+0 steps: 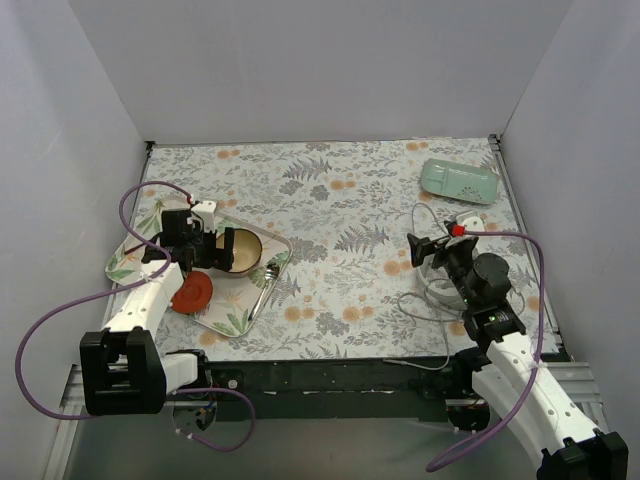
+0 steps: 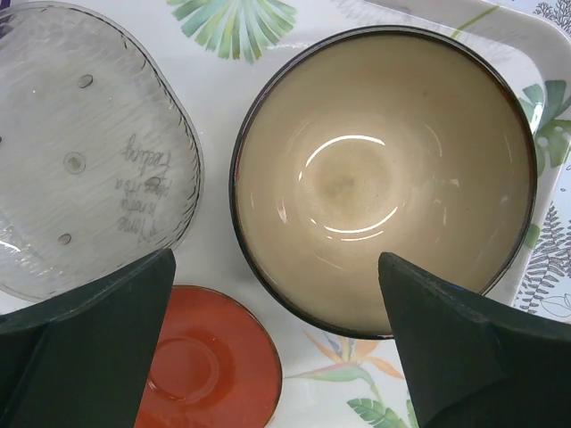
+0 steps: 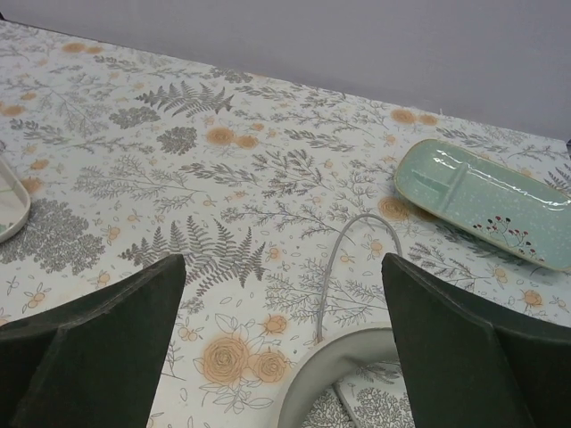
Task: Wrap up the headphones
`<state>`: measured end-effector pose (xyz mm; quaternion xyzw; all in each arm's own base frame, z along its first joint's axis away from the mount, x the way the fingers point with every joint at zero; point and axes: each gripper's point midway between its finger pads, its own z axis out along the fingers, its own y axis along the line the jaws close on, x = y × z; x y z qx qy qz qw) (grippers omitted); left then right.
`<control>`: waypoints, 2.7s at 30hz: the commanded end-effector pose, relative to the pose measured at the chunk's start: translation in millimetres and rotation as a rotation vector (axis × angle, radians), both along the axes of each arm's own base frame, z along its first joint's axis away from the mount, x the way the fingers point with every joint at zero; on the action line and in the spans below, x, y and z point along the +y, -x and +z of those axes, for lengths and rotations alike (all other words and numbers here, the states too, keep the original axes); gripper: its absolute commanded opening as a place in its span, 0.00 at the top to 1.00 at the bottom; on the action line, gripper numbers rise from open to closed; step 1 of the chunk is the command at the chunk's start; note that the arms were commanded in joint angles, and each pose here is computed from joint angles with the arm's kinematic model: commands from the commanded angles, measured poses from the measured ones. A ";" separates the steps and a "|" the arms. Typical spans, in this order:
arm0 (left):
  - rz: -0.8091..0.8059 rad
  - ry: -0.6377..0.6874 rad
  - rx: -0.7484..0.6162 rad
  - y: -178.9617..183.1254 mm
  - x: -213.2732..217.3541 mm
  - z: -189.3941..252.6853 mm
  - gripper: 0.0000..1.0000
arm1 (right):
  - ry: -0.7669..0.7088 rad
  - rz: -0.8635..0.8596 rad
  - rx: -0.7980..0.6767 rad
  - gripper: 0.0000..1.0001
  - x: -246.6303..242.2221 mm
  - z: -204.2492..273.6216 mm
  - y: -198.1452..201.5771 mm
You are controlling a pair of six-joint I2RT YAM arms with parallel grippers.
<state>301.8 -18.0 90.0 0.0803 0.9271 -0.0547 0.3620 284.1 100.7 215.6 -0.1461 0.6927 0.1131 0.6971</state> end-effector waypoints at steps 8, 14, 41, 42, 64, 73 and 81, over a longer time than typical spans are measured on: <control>-0.035 0.002 -0.067 -27.0 -1.1 35.7 0.02 | 0.195 -0.065 0.357 0.01 -14.4 30.1 -7.6; -0.096 0.040 -0.087 -38.9 -12.1 52.9 0.02 | 0.450 -0.353 0.516 0.01 -75.1 22.7 -13.9; -0.191 0.066 -0.050 -83.9 -22.1 44.0 0.02 | 0.795 -0.315 1.087 0.08 -158.5 -153.0 16.2; -0.191 0.066 -0.051 -83.8 -22.1 44.5 0.02 | 0.792 -0.308 1.095 0.11 -157.4 -155.6 15.8; -0.381 0.292 -0.114 -64.8 -72.7 147.3 0.02 | 0.586 -0.140 0.847 0.99 -9.5 -14.5 -56.5; -0.449 0.229 -0.264 -75.3 -124.4 212.3 0.02 | 0.284 0.296 0.810 0.99 163.2 3.2 -105.5; -0.376 -0.105 -0.363 -92.5 -185.1 203.3 0.02 | 0.206 0.339 0.863 0.99 203.4 -12.0 -126.7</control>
